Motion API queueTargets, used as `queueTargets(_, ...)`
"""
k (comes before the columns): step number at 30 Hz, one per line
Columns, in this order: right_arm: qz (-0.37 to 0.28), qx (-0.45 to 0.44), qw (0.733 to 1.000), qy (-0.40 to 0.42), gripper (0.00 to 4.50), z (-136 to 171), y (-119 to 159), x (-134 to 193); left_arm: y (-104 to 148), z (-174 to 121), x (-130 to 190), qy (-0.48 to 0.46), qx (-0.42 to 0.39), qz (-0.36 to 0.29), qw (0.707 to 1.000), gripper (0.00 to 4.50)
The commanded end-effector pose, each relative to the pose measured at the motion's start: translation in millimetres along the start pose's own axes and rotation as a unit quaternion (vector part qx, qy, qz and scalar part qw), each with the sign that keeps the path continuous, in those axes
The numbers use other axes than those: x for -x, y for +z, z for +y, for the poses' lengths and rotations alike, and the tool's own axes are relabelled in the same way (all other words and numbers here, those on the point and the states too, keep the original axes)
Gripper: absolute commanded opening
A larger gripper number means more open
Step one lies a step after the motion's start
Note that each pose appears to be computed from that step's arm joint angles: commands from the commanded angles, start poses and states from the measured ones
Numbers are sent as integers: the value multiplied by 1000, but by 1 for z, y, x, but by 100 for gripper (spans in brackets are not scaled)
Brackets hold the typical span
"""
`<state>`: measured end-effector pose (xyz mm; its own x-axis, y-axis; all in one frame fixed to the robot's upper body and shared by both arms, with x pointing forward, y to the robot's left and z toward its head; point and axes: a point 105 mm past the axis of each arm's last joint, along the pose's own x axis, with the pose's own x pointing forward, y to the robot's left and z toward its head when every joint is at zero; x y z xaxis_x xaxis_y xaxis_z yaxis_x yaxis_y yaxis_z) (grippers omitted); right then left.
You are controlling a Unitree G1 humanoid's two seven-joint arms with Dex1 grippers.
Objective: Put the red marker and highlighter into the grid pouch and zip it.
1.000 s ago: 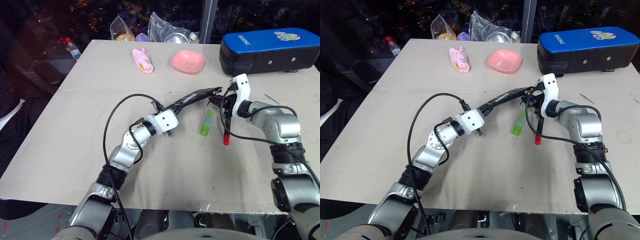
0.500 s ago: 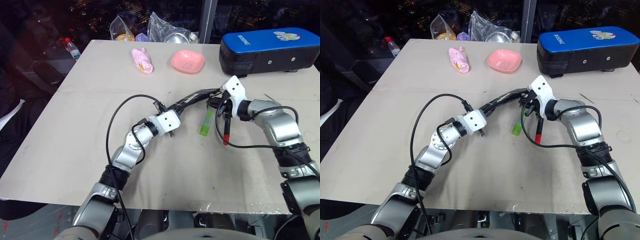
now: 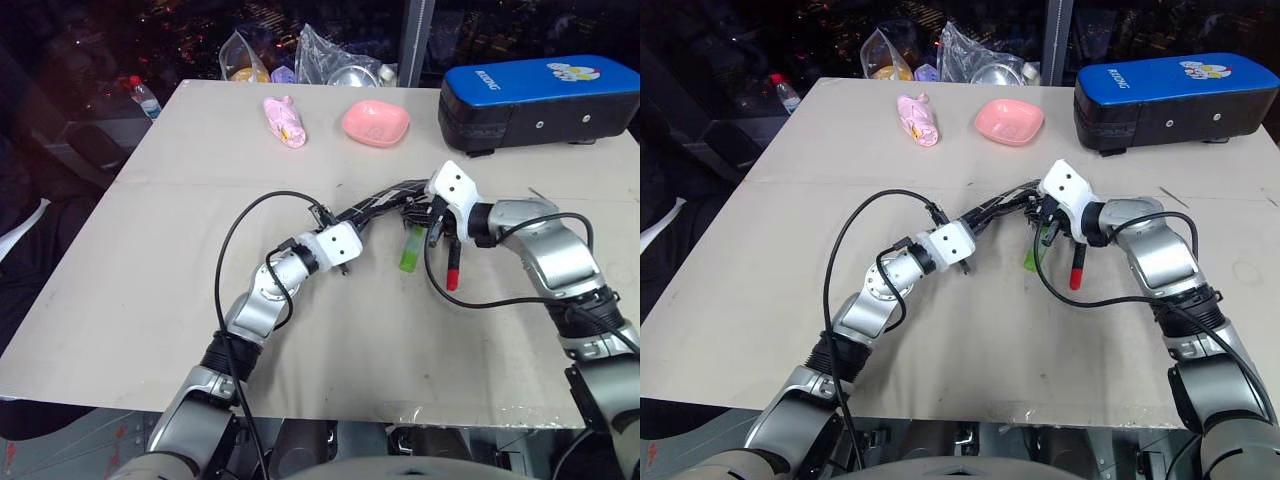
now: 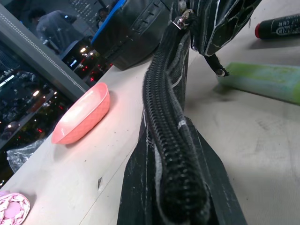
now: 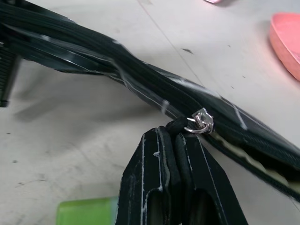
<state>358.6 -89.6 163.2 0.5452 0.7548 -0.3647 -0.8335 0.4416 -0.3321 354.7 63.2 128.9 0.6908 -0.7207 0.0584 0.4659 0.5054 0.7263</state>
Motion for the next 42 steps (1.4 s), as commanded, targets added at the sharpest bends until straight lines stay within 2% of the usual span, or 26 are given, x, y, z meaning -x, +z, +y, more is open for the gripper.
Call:
queueTargets(1, -37, 46, 998, 32, 5, 13, 27, -2, 9, -2, -5, 1, -5, -16, 1000, 0)
queueTargets(12, -46, 71, 994, 71, 5, 25, 37, -12, 9, -6, -4, -6, -9, -20, 1000, 0)
queueTargets(19, -54, 88, 988, 115, 5, 44, 46, -20, 8, -7, -5, -9, -12, -18, 1000, 0)
queueTargets(27, -41, 109, 980, 161, 5, 64, 43, -23, 6, -7, -6, -9, -15, -16, 1000, 0)
queueTargets(33, -24, 111, 988, 108, 5, 42, 35, -23, 7, -6, -4, -10, -17, -19, 1000, 0)
queueTargets(38, -20, 108, 989, 100, 5, 34, 34, -13, 4, -4, -2, -6, -16, -13, 1000, 0)
queueTargets(39, -20, 106, 989, 102, 57, 34, 34, -12, 4, -3, -2, -6, -16, -13, 1000, 0)
queueTargets(40, -22, 101, 989, 106, 85, 36, 34, -9, 3, -2, -1, -3, -13, -12, 1000, 0)
queueTargets(42, -25, 89, 989, 118, 174, 41, 33, -3, 3, -1, -1, 1, -10, -12, 1000, 0)
